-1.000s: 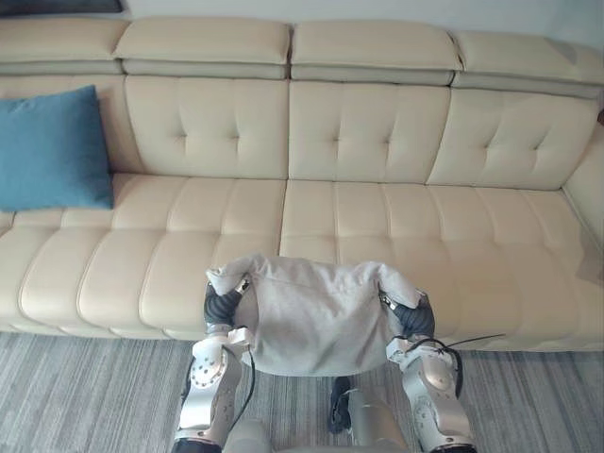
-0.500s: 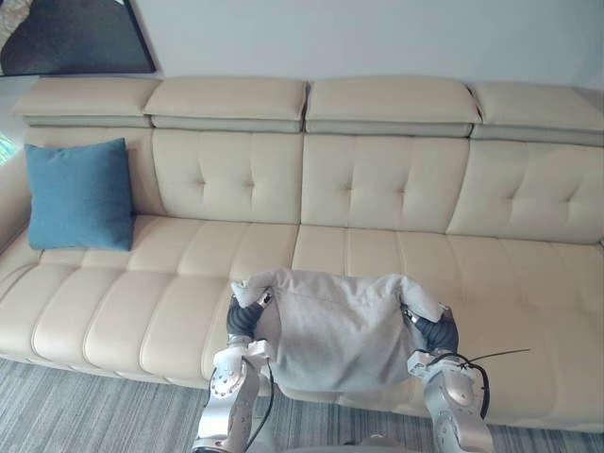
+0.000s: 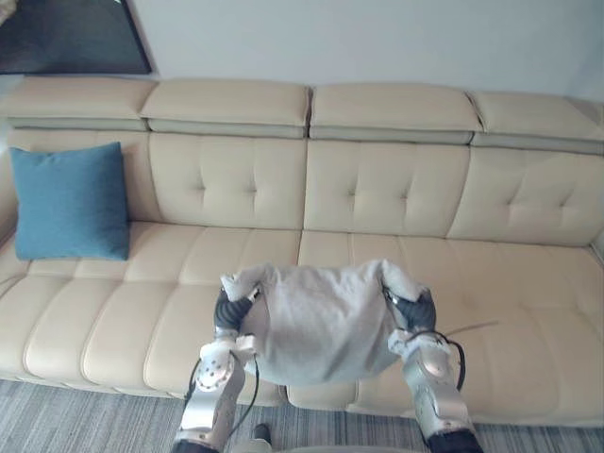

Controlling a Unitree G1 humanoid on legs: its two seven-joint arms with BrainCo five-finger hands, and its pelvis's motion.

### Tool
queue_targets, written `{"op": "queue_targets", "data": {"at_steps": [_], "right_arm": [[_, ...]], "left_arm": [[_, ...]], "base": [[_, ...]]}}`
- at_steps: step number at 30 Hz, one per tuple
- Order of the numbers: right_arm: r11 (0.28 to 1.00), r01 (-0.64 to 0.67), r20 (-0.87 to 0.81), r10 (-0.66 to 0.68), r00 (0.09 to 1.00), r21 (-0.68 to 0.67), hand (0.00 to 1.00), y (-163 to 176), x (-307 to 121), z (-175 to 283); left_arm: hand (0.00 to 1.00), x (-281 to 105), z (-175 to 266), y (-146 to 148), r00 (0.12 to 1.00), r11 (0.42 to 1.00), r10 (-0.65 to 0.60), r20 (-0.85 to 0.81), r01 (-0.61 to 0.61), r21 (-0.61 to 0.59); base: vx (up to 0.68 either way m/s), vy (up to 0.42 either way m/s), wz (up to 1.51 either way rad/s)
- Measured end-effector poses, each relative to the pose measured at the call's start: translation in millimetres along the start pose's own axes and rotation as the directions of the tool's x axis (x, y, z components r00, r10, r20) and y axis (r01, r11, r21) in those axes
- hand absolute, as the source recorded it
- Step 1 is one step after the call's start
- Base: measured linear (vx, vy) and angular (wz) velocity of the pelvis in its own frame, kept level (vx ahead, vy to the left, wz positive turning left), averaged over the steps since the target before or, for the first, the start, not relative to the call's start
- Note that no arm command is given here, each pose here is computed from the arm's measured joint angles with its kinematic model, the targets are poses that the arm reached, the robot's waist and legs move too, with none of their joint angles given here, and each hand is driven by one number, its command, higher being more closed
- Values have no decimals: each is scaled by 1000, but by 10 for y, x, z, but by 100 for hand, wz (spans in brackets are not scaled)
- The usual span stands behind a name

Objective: Pick up cushions and gather them together orderly.

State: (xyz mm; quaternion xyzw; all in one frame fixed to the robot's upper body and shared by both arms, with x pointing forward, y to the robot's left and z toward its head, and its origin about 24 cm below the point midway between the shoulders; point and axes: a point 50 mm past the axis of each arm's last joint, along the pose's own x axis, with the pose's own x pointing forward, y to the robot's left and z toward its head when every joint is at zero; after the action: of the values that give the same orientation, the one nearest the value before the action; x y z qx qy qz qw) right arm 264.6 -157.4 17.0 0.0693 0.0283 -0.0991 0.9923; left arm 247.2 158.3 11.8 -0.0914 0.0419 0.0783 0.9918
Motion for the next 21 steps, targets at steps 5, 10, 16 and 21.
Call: {"op": "queue_targets", "data": {"at_steps": [5, 10, 16, 21], "right_arm": [[999, -27, 283, 36, 958, -38, 100, 410, 484, 823], [1000, 0, 435, 7, 901, -17, 100, 582, 657, 1354], [999, 45, 576, -34, 816, -4, 100, 748, 791, 1979], [997, 67, 667, -74, 742, 35, 100, 771, 822, 2478]], "left_arm": [[100, 567, 797, -219, 964, 999, 34, 265, -36, 1], [100, 806, 1517, -404, 880, 998, 68, 471, -55, -42], [100, 1001, 2252, -574, 789, 996, 84, 609, -71, -46], [100, 1037, 2701, -705, 736, 996, 87, 672, -51, -73]], "base": [[-121, 45, -9], [-99, 26, -1], [-39, -1, 3], [-28, -8, 1]]}}
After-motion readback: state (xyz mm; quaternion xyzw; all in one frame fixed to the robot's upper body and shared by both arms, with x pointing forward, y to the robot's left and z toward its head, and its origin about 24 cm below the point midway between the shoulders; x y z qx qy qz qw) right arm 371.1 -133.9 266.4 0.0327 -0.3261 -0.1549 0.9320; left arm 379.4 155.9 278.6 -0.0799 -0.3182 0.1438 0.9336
